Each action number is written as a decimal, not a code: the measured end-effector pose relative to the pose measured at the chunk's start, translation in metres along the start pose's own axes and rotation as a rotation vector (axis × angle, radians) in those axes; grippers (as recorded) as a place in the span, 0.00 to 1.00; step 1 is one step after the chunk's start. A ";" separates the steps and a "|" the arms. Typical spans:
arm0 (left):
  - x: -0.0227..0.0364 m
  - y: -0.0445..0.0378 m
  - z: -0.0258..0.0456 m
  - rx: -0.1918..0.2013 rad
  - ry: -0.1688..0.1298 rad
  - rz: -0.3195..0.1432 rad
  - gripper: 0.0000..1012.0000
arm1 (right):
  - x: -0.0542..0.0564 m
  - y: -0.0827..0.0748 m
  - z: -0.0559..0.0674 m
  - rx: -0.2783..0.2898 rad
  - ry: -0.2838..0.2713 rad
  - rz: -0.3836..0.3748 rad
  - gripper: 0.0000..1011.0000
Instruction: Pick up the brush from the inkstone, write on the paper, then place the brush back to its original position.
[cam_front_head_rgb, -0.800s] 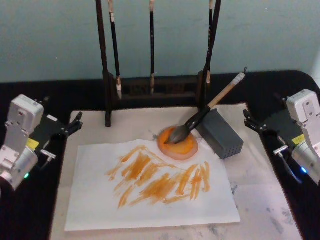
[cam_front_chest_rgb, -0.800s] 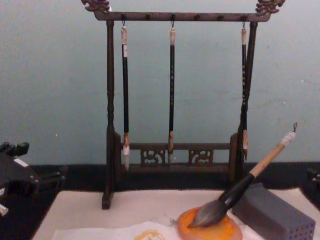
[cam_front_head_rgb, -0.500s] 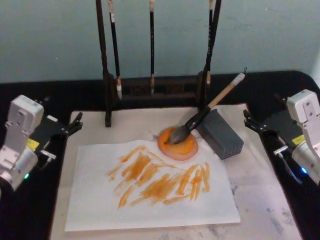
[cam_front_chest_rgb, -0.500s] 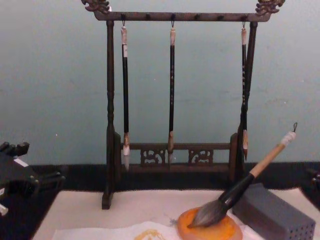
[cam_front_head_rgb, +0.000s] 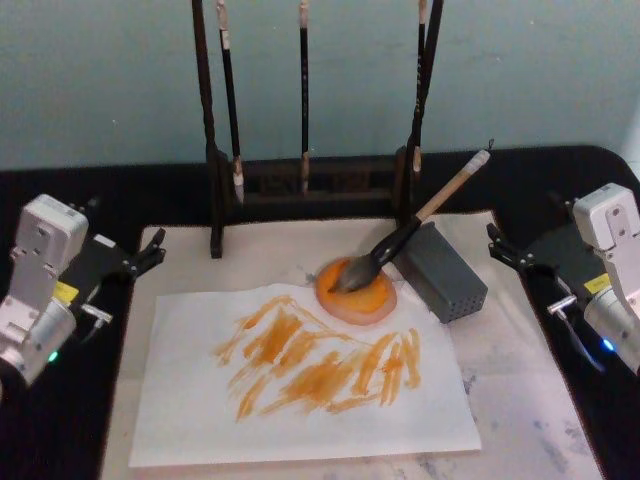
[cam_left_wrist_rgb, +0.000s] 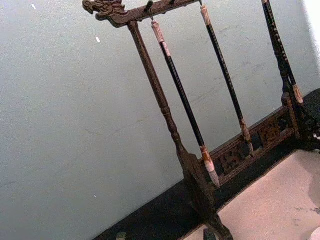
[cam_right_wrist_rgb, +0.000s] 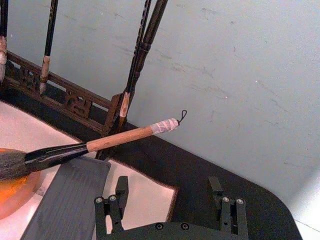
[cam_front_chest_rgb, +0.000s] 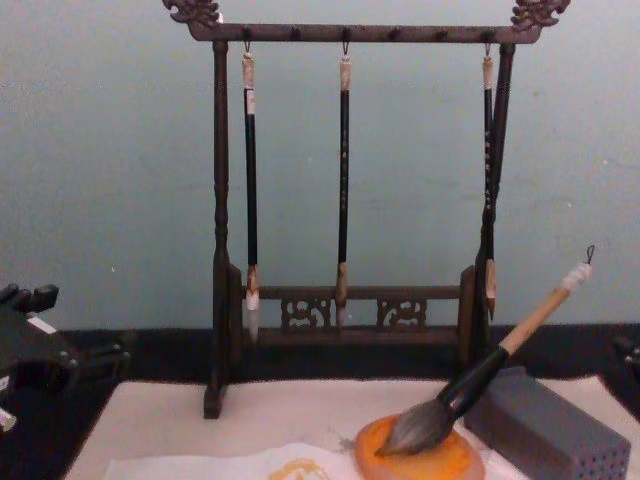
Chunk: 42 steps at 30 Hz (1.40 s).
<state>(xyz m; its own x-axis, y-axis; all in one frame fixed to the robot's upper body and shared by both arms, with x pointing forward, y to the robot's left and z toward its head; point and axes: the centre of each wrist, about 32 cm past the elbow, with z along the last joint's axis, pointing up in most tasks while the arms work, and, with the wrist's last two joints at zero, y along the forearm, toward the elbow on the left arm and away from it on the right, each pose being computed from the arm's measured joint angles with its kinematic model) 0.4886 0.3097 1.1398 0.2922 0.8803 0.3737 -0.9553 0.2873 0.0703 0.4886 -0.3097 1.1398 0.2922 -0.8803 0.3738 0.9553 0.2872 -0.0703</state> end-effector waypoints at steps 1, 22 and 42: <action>0.0000 0.0000 0.0000 0.000 0.000 0.000 0.99 | 0.000 0.000 0.000 0.000 0.000 0.000 0.99; 0.0000 0.0000 0.0000 0.000 0.000 0.000 0.99 | 0.000 0.000 0.000 0.000 0.000 0.000 0.99; 0.0000 0.0000 0.0000 0.000 0.000 0.000 0.99 | 0.000 0.000 0.000 0.000 0.000 0.000 0.99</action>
<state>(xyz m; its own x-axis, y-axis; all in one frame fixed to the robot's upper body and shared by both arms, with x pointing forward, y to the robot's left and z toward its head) 0.4886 0.3097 1.1398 0.2923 0.8803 0.3737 -0.9552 0.2874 0.0703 0.4886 -0.3096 1.1398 0.2922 -0.8803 0.3737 0.9553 0.2873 -0.0701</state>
